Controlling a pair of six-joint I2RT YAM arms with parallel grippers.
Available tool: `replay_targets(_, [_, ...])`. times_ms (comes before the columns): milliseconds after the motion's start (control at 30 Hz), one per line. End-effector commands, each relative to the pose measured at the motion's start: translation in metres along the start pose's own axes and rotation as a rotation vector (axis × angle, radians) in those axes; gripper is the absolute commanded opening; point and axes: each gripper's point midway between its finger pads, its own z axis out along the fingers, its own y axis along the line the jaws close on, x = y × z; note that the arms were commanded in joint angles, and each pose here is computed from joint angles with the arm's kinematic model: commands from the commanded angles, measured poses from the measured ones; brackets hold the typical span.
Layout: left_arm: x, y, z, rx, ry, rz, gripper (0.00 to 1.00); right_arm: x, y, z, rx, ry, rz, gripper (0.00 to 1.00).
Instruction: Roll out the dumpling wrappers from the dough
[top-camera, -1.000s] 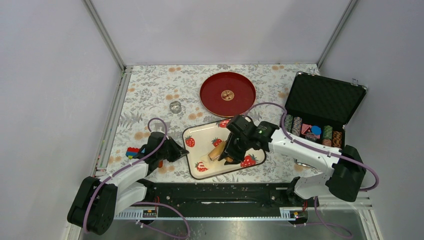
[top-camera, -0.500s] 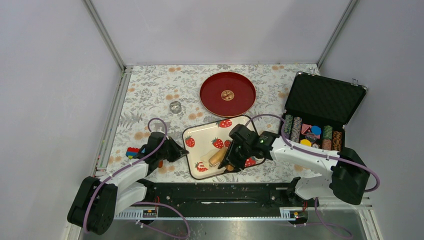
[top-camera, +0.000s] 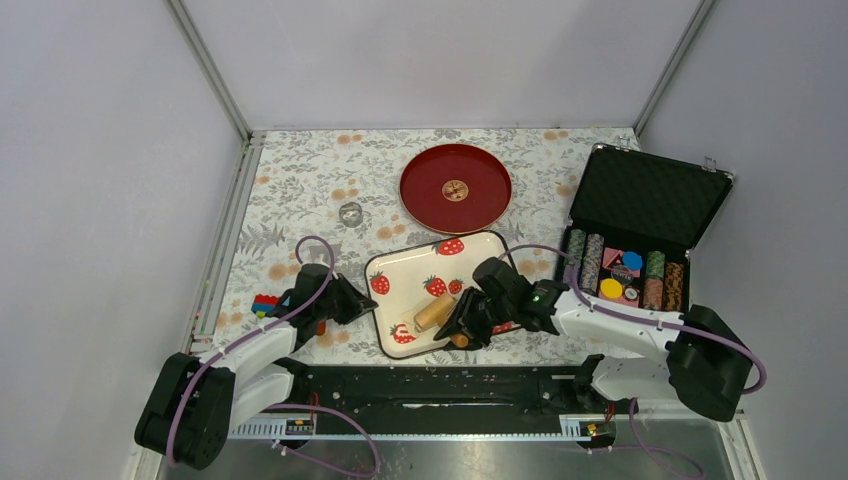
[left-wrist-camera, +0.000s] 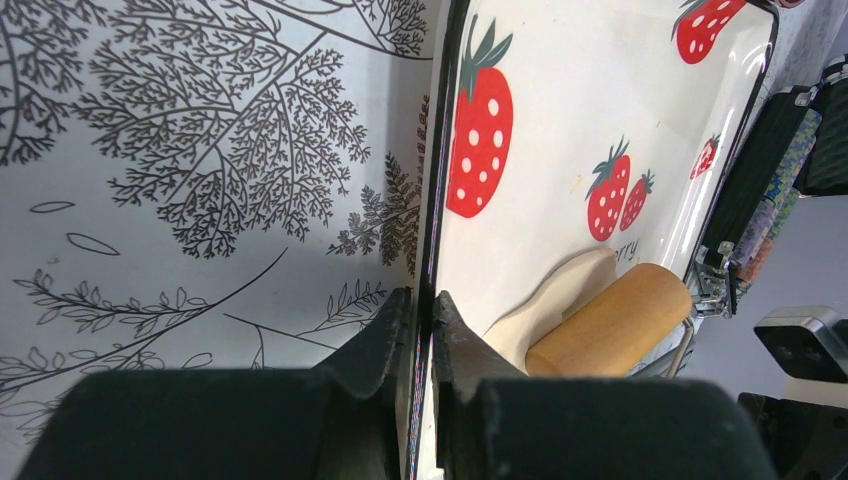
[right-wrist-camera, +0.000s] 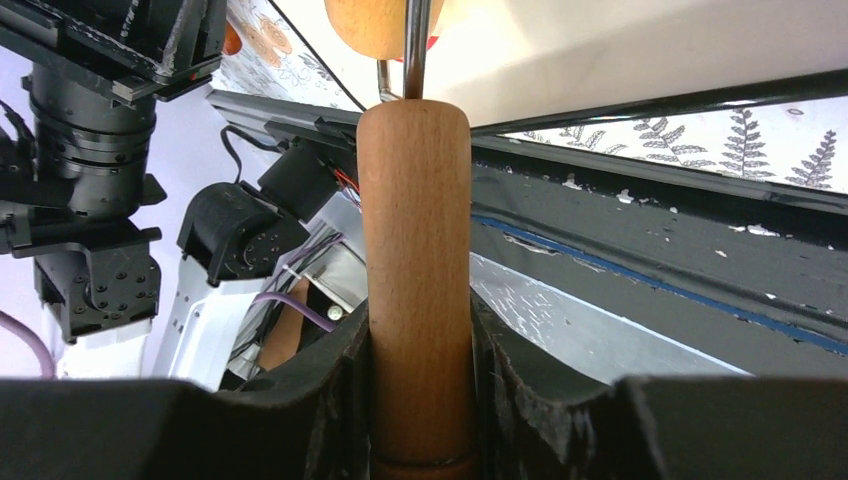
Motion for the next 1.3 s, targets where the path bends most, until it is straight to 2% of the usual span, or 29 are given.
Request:
replay_targets(0, [-0.013, -0.013, 0.000, 0.046, -0.049, 0.002, 0.00, -0.016, -0.081, 0.016, 0.233, -0.050, 0.220, 0.00])
replay_targets(600, [-0.012, -0.012, 0.000, 0.045, -0.047, 0.001, 0.00, -0.035, -0.081, 0.024, 0.148, -0.050, 0.357, 0.00])
replay_targets(967, [-0.013, -0.013, 0.000, 0.043, -0.049, 0.000, 0.00, -0.048, -0.078, 0.034, 0.137, -0.039, 0.373, 0.00])
replay_targets(1133, [-0.013, -0.013, 0.000, 0.044, -0.048, 0.002, 0.00, -0.056, -0.063, 0.040, 0.120, -0.026, 0.345, 0.00])
replay_targets(1267, [-0.012, -0.013, 0.000, 0.044, -0.047, 0.003, 0.00, -0.065, -0.026, 0.033, 0.086, -0.044, 0.248, 0.00])
